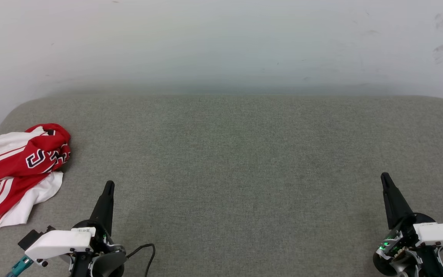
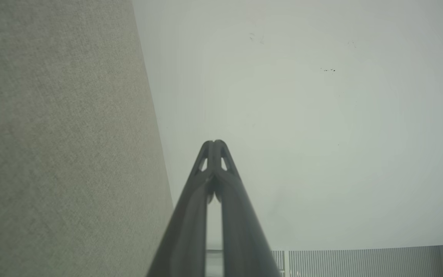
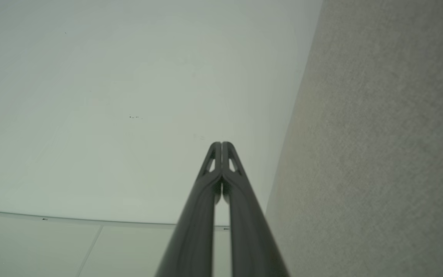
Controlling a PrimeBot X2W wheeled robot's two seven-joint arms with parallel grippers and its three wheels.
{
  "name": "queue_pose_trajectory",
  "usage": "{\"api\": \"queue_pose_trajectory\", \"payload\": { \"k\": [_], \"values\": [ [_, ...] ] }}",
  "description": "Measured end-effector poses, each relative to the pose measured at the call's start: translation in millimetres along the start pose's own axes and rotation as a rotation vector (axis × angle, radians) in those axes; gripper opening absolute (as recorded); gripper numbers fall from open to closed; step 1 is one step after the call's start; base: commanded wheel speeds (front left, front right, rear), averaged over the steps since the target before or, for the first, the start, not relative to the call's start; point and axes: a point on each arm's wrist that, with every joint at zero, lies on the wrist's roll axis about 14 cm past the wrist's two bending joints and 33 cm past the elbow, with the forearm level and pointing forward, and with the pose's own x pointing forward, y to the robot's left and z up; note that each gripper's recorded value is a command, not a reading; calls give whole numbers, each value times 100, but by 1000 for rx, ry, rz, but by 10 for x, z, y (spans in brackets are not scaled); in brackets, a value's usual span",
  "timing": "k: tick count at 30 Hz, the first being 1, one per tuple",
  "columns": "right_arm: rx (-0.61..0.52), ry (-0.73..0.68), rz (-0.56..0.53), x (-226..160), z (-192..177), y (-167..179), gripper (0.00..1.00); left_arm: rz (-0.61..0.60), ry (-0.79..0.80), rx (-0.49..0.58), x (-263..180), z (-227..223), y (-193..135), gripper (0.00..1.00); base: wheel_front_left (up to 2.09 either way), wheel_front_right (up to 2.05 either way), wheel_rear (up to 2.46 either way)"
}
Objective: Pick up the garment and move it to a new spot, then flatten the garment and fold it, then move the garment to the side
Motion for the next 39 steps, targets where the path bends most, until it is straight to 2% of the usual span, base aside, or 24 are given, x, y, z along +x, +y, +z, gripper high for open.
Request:
{"api": "queue_pose_trajectory", "payload": {
  "k": [19,20,27,32,39],
  "values": [
    [0,0,0,0,1,1,0,0,0,0,0,0,0,0,0,0,0],
    [0,0,0,0,2,0,100,0,1,0,0,-2,0,100,0,0,0],
    [4,-13,-94,-150,22,-317,100,89,-8,-6,-137,-5,298,100,0,0,0],
    [-31,-24,-95,-143,27,-314,100,78,-25,29,-125,16,258,100,0,0,0],
    [-161,-37,-78,-122,54,-237,100,64,-44,149,-111,61,194,100,0,0,0]
  ]
}}
